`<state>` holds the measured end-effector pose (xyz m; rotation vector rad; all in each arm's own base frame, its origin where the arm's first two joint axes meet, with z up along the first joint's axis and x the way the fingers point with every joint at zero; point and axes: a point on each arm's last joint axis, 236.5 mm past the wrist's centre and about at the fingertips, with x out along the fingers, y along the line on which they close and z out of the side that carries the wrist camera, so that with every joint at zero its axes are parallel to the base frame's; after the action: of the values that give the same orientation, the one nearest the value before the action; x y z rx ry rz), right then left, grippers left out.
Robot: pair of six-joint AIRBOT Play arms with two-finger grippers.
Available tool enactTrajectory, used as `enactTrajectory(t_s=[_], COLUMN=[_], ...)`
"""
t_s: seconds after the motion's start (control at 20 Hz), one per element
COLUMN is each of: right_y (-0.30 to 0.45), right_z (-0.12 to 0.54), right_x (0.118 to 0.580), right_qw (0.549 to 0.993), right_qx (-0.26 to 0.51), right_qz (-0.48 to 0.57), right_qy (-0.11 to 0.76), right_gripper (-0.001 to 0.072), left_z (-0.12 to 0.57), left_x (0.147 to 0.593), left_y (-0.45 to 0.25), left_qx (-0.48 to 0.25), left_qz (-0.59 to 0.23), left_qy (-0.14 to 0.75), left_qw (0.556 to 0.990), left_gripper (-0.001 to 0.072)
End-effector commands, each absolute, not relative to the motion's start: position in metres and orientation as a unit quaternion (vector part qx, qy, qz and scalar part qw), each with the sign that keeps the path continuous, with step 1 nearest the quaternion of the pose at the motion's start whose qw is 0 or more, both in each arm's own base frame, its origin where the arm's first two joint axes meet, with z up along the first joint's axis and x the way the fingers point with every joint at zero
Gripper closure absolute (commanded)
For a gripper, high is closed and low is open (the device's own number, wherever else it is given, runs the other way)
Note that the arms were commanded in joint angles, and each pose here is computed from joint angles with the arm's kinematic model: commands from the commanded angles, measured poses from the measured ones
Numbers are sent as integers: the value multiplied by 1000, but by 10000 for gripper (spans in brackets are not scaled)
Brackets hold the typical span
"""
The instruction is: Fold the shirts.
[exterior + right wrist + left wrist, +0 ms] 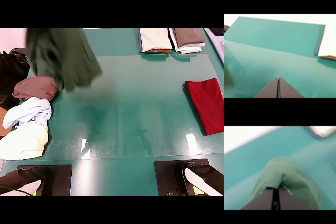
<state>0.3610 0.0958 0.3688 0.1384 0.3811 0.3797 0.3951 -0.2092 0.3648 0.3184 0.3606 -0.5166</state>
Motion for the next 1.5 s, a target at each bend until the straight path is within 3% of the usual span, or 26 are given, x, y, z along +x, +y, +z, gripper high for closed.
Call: enactTrajectory(t_s=[0.0,0.1,0.2,0.4,0.65,0.7,0.75,0.8,0.9,1.1,1.25,1.3,1.35,1.4,1.45], right_y=[97,97,98,91,38,27,17,10,12,57,73,76,76,76,76], right_z=[380,381,379,354,213,178,140,107,43,-14,-32,-34,-34,-32,-27], right_x=[352,350,349,346,341,335,325,314,282,238,231,235,240,245,250], right_qw=[962,961,961,952,892,873,850,828,780,716,713,720,728,735,741], right_qx=[61,60,59,60,112,128,149,165,185,222,198,192,189,186,184], right_qz=[192,194,194,187,116,100,84,73,78,134,147,148,147,147,147], right_qy=[184,186,190,234,422,459,498,530,592,649,656,650,643,636,629], right_gripper=[694,694,694,694,690,574,304,165,156,156,163,243,420,656,693], left_z=[291,246,219,210,170,156,140,123,94,58,46,42,40,37,35], left_x=[333,296,283,347,415,421,423,421,416,406,404,403,402,402,402], left_y=[-322,-381,-404,-333,-222,-207,-194,-184,-174,-183,-186,-187,-190,-195,-204], left_qx=[202,222,226,180,39,16,-2,-18,-33,-54,-70,-72,-79,-90,-102], left_qz=[-393,-469,-493,-382,-265,-250,-239,-229,-217,-226,-225,-225,-228,-235,-250], left_qy=[232,249,266,330,424,439,456,476,503,521,526,531,534,536,538], left_qw=[867,818,797,844,865,863,857,849,836,821,817,814,810,806,799], left_gripper=[680,671,188,173,173,173,173,173,173,173,174,173,173,173,173])
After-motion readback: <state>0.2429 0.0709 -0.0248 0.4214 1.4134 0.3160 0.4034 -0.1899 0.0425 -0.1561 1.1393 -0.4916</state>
